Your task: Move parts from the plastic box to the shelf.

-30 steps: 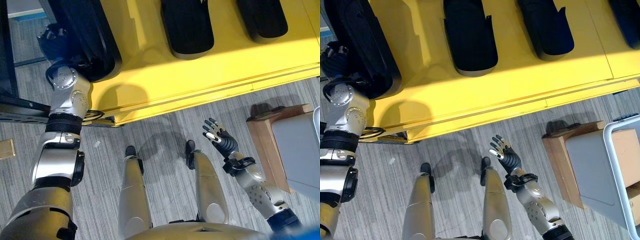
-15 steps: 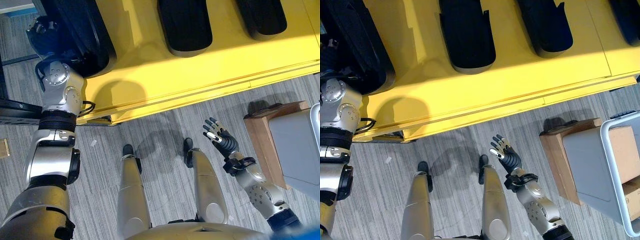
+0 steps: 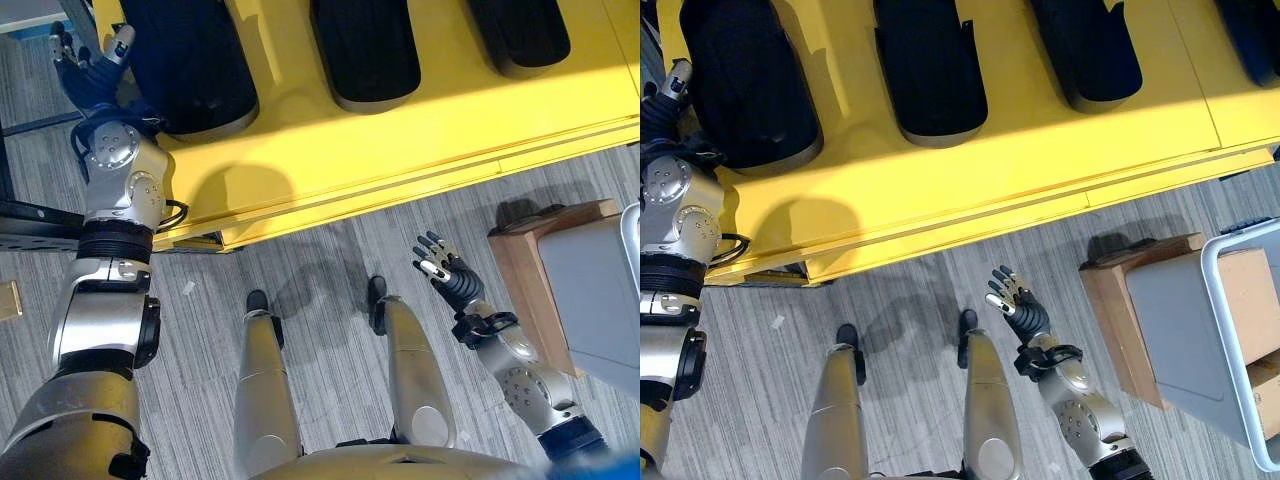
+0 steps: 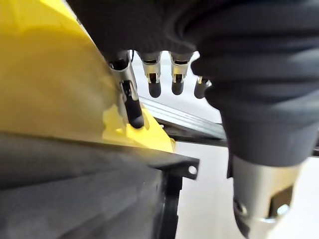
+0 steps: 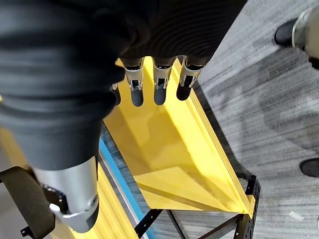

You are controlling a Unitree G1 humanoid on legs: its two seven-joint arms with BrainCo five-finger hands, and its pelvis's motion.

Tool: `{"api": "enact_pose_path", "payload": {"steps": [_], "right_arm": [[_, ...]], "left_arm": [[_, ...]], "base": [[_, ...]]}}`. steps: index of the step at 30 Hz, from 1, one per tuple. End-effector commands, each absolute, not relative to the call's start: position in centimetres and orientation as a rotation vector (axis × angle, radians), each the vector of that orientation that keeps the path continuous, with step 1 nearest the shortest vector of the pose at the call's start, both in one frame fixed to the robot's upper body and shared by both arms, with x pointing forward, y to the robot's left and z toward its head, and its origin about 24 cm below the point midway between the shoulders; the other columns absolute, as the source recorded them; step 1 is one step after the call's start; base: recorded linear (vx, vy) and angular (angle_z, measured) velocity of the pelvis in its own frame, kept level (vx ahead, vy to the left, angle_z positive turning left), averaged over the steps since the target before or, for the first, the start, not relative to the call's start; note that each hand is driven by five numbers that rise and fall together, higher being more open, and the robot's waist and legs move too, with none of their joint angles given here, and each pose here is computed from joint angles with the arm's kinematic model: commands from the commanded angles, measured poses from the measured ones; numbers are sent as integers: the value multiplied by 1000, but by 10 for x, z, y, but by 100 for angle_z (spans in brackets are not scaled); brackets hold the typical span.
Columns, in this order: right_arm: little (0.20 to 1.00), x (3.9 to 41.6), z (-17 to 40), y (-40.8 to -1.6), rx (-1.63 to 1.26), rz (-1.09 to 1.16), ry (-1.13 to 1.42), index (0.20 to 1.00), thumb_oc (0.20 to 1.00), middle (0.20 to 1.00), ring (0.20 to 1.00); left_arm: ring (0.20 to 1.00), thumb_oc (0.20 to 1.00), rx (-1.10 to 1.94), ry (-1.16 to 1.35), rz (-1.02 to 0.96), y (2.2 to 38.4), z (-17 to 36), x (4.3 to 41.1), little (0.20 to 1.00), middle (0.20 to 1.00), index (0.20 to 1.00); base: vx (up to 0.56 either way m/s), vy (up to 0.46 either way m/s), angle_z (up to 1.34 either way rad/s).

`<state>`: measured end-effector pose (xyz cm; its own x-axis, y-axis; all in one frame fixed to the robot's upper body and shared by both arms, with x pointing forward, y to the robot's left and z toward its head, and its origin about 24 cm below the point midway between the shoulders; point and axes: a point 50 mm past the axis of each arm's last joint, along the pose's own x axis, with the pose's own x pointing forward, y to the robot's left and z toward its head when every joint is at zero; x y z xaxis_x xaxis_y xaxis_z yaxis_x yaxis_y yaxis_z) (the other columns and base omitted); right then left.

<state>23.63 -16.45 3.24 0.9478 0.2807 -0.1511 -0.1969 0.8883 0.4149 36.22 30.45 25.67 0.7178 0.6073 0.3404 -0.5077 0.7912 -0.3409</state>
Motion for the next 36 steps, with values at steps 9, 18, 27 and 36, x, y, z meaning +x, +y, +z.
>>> {"api": "enact_pose_path", "payload": {"steps": [9,18,27,36], "right_arm": [[1000,234,43,-177,388,261,145,1000,1000,1000,1000],[1000,242,49,-180,353,274,127,1000,1000,1000,1000],[1000,242,49,-183,331,286,128,1000,1000,1000,1000],[1000,238,45,-183,337,269,124,1000,1000,1000,1000]], "left_arm": [[1000,1000,-189,-500,625,315,262,355,1000,1000,1000],[1000,1000,11,-594,571,314,291,345,1000,1000,1000],[1000,1000,152,-699,405,295,305,330,1000,1000,1000],[1000,1000,-210,-481,8,250,194,289,1000,1000,1000]], "base": [[-1,0,0],[3,0,1],[-30,-8,2],[59,-19,-1]]}}
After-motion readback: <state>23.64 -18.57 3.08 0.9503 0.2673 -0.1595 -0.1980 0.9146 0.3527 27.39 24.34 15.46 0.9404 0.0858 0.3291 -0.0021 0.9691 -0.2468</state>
